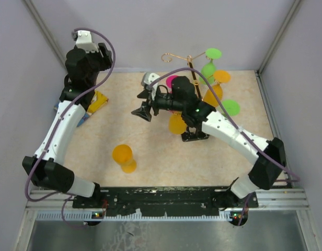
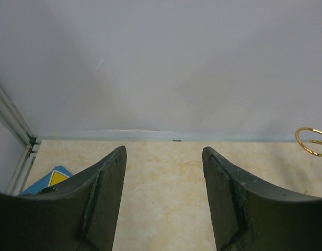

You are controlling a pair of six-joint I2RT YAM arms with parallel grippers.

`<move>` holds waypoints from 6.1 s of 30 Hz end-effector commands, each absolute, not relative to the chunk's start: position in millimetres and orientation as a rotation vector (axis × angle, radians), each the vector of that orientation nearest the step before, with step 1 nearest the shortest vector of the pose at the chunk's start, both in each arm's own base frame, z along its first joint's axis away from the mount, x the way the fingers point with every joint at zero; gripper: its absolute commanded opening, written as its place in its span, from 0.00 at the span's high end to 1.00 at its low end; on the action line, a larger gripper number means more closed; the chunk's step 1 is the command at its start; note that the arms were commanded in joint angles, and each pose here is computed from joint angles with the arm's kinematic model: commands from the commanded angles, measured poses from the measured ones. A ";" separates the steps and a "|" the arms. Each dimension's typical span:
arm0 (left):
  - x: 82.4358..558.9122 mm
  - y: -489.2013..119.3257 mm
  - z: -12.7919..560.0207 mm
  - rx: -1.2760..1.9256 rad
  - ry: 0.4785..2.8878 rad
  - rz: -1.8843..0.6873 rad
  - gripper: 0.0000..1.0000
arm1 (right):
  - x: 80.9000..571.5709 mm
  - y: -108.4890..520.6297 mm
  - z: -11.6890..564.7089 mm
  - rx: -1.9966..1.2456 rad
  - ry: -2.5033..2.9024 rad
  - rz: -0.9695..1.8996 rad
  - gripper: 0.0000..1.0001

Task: Place the wine glass upside down on the wine glass rack
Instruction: Pick up the wine glass at the center of the board.

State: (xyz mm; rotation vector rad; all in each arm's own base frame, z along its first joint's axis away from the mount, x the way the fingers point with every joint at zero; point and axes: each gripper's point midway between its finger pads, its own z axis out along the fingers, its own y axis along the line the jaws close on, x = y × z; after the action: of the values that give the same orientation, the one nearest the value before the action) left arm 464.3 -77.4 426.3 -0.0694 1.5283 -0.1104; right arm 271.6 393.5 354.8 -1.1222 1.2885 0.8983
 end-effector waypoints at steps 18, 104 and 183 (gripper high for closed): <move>462.1 -73.2 399.5 0.082 1.669 0.020 0.31 | 226.9 458.4 289.4 -1.507 1.401 0.957 0.59; 445.7 -73.6 392.9 0.030 1.652 -0.041 0.29 | 183.9 459.9 223.1 -1.742 1.463 0.765 0.73; 390.2 -122.7 489.6 -0.430 1.360 -0.953 0.32 | 383.3 316.4 515.5 -0.442 0.887 0.178 1.00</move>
State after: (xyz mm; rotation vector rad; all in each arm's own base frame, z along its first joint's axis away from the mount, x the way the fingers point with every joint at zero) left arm 410.1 -122.0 448.3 -0.3738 1.4968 -0.8025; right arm 389.2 336.2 462.6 -0.5455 1.0668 0.2355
